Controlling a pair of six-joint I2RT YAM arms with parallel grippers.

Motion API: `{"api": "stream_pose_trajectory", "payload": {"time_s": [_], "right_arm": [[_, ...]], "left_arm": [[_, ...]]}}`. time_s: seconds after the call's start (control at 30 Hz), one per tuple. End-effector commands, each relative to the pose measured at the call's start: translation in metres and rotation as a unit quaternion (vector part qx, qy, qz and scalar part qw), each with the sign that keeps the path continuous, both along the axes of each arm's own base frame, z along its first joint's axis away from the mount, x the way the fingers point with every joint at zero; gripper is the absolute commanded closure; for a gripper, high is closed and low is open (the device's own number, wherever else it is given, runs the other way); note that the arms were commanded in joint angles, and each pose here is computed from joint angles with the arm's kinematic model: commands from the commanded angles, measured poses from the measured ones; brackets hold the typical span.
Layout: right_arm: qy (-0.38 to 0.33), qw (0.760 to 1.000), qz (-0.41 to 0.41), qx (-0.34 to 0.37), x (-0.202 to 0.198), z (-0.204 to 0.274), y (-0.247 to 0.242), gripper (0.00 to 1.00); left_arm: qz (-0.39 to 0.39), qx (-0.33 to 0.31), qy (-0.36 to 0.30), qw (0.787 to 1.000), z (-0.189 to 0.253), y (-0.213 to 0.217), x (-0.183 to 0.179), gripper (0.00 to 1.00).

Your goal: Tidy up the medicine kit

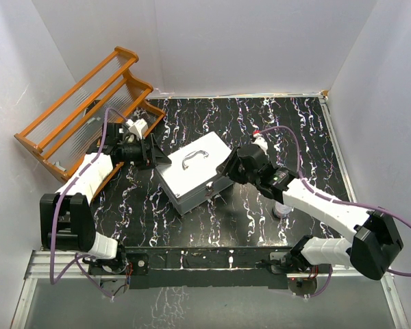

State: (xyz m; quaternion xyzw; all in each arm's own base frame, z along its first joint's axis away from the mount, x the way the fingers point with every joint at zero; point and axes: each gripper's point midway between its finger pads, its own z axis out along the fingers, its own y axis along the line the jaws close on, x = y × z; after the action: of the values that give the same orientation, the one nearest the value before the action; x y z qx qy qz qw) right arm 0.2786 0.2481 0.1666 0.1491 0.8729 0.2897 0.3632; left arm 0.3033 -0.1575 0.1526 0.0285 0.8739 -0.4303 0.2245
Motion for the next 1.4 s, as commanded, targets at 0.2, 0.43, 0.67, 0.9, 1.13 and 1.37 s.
{"api": "stream_pose_trajectory", "payload": {"time_s": [0.2, 0.43, 0.67, 0.9, 1.13, 1.37], "right_arm": [[-0.106, 0.981, 0.134, -0.090, 0.042, 0.006, 0.011, 0.65], [-0.141, 0.964, 0.193, -0.117, 0.063, 0.006, 0.027, 0.68], [-0.194, 0.955, 0.171, -0.148, 0.059, 0.031, 0.004, 0.61], [-0.212, 0.947, 0.160, -0.180, 0.031, 0.017, -0.030, 0.48], [-0.221, 0.944, 0.186, -0.160, 0.013, -0.017, -0.028, 0.48], [-0.290, 0.928, 0.172, -0.159, 0.016, -0.016, -0.019, 0.48]], "left_arm": [[0.014, -0.002, 0.001, 1.000, 0.005, 0.000, -0.030, 0.43], [0.016, 0.017, 0.044, 0.999, -0.021, 0.004, -0.054, 0.45], [0.041, 0.040, 0.040, 0.998, -0.026, 0.011, -0.046, 0.45], [0.040, 0.022, 0.033, 0.998, -0.022, 0.006, -0.039, 0.39], [0.035, 0.012, 0.039, 0.999, -0.024, 0.003, -0.035, 0.37], [0.065, 0.043, 0.079, 0.994, -0.047, 0.012, -0.038, 0.42]]}}
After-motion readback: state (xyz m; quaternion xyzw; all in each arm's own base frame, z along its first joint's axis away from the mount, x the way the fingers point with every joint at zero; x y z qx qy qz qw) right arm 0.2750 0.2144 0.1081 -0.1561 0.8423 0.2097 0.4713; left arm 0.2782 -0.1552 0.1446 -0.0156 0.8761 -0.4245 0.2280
